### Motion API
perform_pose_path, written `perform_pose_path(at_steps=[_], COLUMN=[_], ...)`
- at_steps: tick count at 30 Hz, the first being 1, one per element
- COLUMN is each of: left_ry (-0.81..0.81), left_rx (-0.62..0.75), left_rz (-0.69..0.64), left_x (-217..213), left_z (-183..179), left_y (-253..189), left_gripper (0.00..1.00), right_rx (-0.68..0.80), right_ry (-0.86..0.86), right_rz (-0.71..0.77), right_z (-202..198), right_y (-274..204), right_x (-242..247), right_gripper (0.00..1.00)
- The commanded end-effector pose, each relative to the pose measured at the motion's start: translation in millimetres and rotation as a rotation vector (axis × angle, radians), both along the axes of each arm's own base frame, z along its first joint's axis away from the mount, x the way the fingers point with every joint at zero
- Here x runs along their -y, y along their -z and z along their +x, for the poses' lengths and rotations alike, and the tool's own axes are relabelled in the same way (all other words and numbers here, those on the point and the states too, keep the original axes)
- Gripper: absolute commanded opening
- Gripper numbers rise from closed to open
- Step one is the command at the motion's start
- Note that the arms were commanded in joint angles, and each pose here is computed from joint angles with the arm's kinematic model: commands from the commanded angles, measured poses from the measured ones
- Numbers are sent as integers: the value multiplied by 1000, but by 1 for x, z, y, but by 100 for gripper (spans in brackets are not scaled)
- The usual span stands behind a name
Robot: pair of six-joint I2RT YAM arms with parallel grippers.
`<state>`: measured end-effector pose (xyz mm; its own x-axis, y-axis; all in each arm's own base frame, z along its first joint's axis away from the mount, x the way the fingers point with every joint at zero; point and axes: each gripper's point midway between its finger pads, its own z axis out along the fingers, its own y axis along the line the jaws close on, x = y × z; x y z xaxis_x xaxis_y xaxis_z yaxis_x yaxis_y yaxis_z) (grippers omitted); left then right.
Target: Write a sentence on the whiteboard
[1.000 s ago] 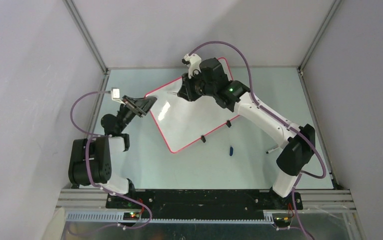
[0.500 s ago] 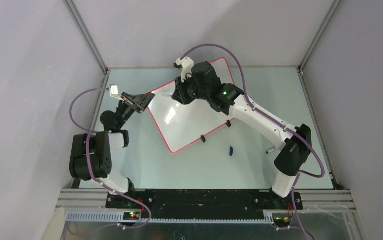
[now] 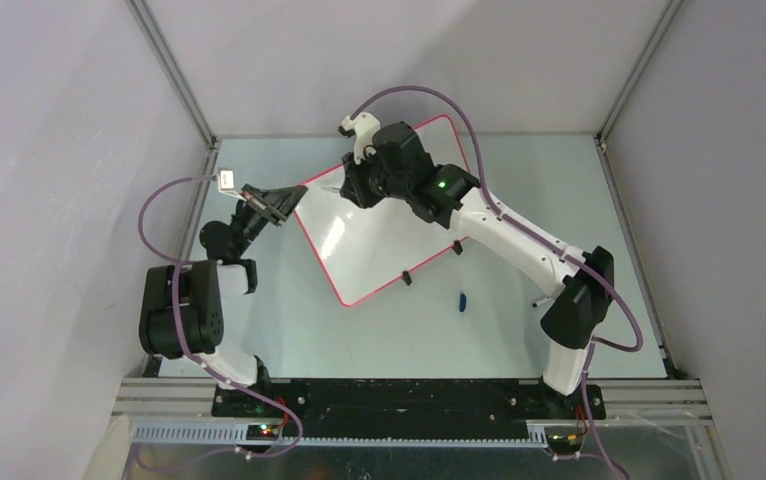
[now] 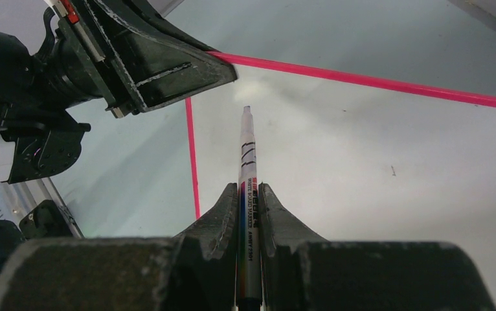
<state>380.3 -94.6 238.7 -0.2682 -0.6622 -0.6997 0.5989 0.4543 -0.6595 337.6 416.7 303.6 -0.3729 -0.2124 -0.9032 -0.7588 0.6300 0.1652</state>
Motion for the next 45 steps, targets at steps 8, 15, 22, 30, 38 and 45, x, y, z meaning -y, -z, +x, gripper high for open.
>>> perform_pose_path(at_steps=[8, 15, 22, 30, 38, 45], left_ry=[13, 27, 35, 37, 68, 58], left_rx=[78, 95, 101, 100, 122, 116], left_rz=[33, 63, 74, 78, 100, 110], left_x=[0, 7, 13, 15, 25, 29], left_z=[0, -3, -6, -6, -13, -11], left_y=[-10, -7, -4, -2, -2, 6], left_gripper=[0, 0, 0, 0, 0, 0], right_rx=[78, 97, 138, 220, 278, 280], right_ry=[33, 21, 56, 114, 157, 181], right_rz=[-48, -59, -48, 87, 131, 108], right_z=[-7, -11, -9, -11, -16, -11], right_y=[-8, -4, -8, -24, -35, -24], right_x=[-16, -26, -25, -9, 11, 16], right_gripper=[0, 0, 0, 0, 0, 0])
